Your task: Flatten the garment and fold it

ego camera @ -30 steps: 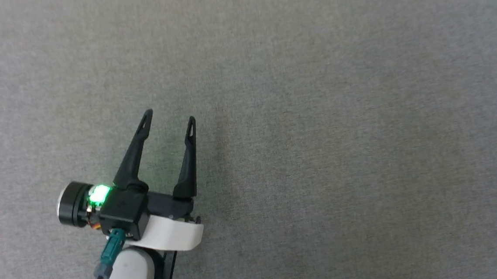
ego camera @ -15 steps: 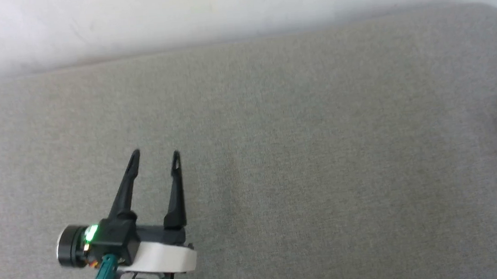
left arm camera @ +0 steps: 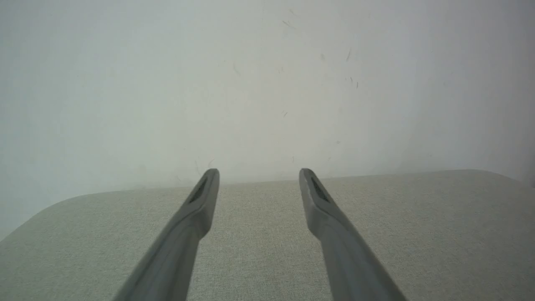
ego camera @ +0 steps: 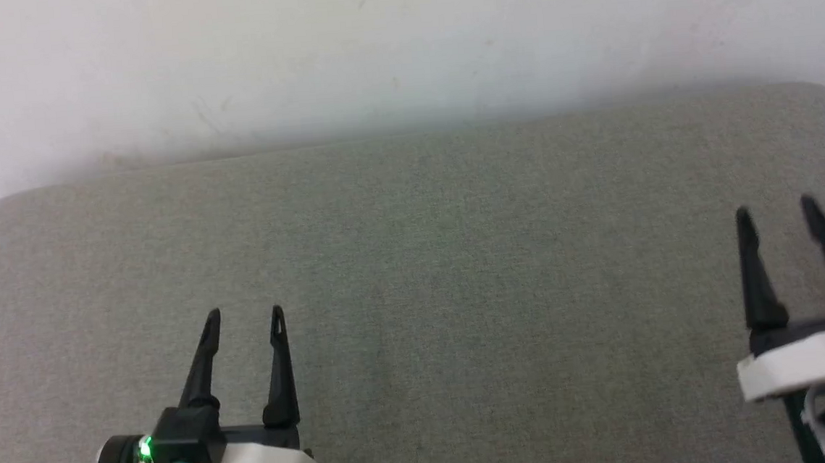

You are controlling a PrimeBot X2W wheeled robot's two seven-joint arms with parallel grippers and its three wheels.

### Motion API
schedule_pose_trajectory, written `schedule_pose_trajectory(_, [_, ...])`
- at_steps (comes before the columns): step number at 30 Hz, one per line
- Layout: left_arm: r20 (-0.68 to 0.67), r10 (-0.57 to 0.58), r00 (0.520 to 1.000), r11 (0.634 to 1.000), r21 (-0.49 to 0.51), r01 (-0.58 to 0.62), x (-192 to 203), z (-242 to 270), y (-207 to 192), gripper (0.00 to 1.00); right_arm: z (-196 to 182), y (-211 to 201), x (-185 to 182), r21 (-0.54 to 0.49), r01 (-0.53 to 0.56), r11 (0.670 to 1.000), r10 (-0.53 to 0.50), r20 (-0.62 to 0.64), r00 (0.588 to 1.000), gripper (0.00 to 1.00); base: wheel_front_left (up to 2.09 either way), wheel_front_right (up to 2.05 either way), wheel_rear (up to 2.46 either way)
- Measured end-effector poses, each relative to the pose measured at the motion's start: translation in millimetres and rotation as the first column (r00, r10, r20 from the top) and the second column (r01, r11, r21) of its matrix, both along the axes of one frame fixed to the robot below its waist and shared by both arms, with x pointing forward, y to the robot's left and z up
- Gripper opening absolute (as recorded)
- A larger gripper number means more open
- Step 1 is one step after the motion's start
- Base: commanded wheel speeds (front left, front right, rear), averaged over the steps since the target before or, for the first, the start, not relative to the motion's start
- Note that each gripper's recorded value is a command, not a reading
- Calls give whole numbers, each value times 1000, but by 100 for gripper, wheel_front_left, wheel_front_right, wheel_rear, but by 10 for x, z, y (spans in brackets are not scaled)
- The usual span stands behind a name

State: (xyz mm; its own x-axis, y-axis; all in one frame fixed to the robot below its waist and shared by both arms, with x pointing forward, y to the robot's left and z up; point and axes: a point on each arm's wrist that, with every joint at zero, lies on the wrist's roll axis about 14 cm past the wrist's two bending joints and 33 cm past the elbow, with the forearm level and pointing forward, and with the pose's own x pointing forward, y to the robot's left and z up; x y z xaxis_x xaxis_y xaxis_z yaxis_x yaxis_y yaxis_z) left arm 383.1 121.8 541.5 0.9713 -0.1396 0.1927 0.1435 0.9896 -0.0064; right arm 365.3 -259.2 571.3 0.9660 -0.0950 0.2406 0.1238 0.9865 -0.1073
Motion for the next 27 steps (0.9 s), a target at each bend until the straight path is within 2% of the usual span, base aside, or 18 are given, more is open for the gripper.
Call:
schedule_pose_trajectory(7, [-23, 35, 999, 999, 26, -34, -136, -79, 120, 100, -320, 206, -202, 55, -22, 998, 26, -68, 997, 100, 0, 0, 0])
schedule_pose_trajectory(20, [-52, 43, 998, 999, 8, -43, -190, -158, 155, 100, -386, 317, -247, 71, -46, 996, 52, -79, 996, 100, 0, 0, 0])
schedule_pose_trajectory(21, [-53, 43, 998, 999, 7, -43, -190, -161, 155, 0, -386, 320, -248, 72, -47, 996, 53, -78, 996, 0, 0, 0, 0])
schedule_pose_trajectory(27, [-54, 41, 998, 999, 7, -41, -191, -161, 149, 0, -384, 313, -247, 71, -46, 996, 51, -79, 996, 0, 0, 0, 0])
